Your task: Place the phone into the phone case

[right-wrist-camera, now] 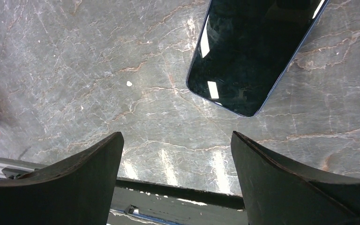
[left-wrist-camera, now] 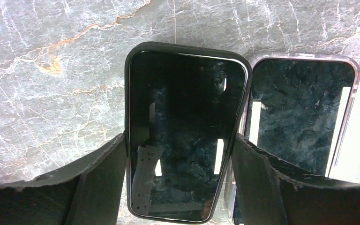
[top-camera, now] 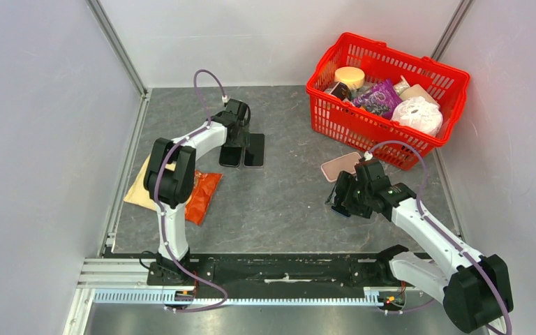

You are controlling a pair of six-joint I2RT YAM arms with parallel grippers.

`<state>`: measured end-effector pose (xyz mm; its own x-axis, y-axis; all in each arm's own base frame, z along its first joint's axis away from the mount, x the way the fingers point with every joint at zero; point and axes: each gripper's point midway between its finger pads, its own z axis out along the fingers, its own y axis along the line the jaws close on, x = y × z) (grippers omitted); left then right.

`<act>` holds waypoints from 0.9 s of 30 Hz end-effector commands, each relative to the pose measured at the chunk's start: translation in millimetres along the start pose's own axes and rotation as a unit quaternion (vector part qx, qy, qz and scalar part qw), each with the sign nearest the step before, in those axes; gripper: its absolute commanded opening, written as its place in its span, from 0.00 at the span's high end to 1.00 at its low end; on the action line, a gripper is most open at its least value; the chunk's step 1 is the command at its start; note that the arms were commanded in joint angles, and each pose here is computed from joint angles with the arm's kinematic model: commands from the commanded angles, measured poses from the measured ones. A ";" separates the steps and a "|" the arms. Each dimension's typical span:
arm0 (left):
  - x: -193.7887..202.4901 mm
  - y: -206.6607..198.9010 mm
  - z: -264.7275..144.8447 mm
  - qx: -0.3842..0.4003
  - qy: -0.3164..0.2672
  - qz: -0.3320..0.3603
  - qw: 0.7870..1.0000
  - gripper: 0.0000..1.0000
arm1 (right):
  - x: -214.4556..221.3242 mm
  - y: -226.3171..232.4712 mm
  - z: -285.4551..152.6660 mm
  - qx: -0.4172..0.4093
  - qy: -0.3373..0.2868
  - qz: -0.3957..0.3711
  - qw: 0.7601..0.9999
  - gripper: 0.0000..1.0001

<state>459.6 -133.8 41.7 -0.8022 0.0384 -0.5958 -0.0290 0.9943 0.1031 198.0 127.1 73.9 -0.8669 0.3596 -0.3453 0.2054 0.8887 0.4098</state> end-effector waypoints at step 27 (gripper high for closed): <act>-24.7 -140.1 -121.8 0.221 -0.102 -0.011 0.970 0.25 | -77.7 -45.2 24.6 0.152 -0.122 0.106 0.975 0.08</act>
<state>425.4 -223.7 127.0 -0.6919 -0.0543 -0.7199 0.0891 0.9831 -0.1598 240.0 70.4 42.9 -0.7573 0.5043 -0.4149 0.4739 0.8615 0.1821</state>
